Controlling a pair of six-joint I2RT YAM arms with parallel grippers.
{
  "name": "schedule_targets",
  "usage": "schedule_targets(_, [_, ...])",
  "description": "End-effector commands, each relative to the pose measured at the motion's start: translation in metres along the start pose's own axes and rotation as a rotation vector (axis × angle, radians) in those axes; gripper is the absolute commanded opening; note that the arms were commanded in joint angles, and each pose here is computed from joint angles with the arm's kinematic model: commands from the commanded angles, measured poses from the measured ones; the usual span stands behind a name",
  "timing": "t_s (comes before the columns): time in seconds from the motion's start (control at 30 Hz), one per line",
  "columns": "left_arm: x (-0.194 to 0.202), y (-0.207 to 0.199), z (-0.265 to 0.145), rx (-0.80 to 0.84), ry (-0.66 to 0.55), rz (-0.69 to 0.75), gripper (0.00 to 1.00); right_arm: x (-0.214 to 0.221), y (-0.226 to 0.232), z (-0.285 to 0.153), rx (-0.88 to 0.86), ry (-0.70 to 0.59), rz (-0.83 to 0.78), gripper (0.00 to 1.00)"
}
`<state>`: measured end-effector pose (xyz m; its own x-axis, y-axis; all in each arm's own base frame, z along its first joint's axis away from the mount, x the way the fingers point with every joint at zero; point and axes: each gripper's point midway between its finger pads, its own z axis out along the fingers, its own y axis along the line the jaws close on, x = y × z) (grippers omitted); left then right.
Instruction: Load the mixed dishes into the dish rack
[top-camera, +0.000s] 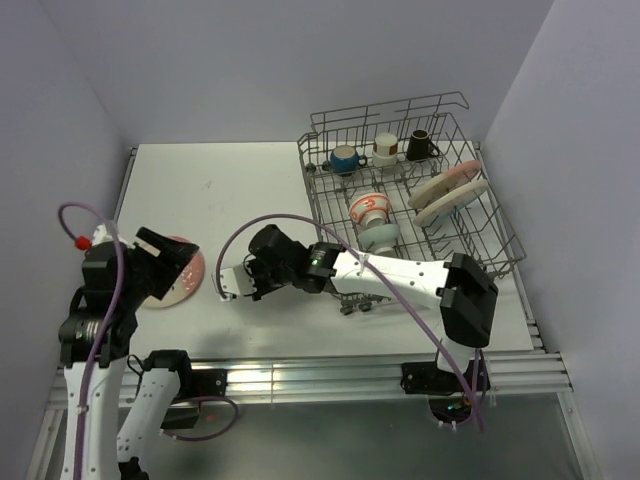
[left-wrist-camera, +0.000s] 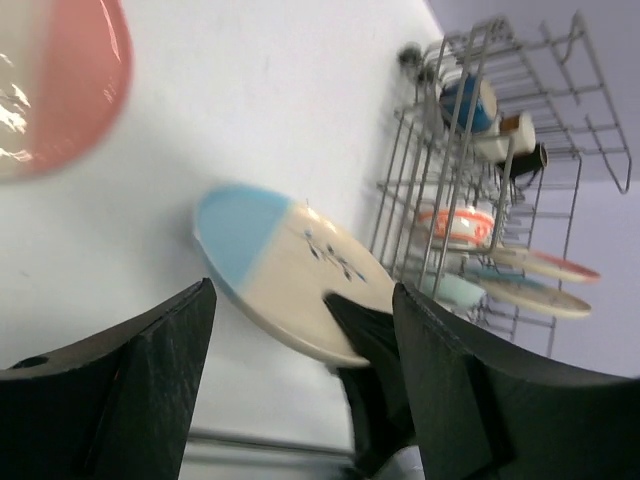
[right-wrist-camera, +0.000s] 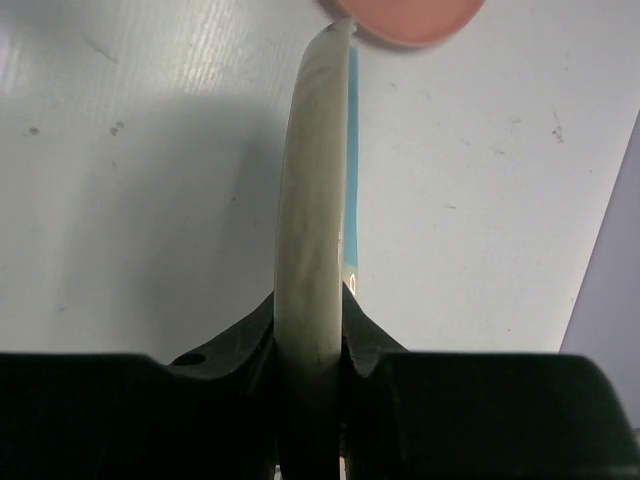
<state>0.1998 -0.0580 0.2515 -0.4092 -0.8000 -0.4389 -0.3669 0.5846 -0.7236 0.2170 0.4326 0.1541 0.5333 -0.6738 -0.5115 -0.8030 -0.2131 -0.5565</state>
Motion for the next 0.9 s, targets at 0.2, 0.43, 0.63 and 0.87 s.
schedule_targets(0.2, [-0.035,0.016,-0.033,-0.038,-0.25,0.159,0.8,-0.077,-0.079,-0.105,0.101,-0.233,-0.055,0.0])
schedule_targets(0.43, [-0.036,0.015,-0.035,0.002,-0.28,0.185,0.83,-0.079,-0.098,-0.142,0.14,-0.231,-0.07,0.0])
schedule_targets(0.63, [-0.037,0.011,-0.039,0.031,-0.296,0.215,0.86,-0.07,-0.114,-0.173,0.171,-0.221,-0.044,0.0])
schedule_targets(0.87, [-0.031,0.012,-0.033,0.048,-0.273,0.226,0.86,-0.049,-0.127,-0.204,0.211,-0.174,-0.045,0.0])
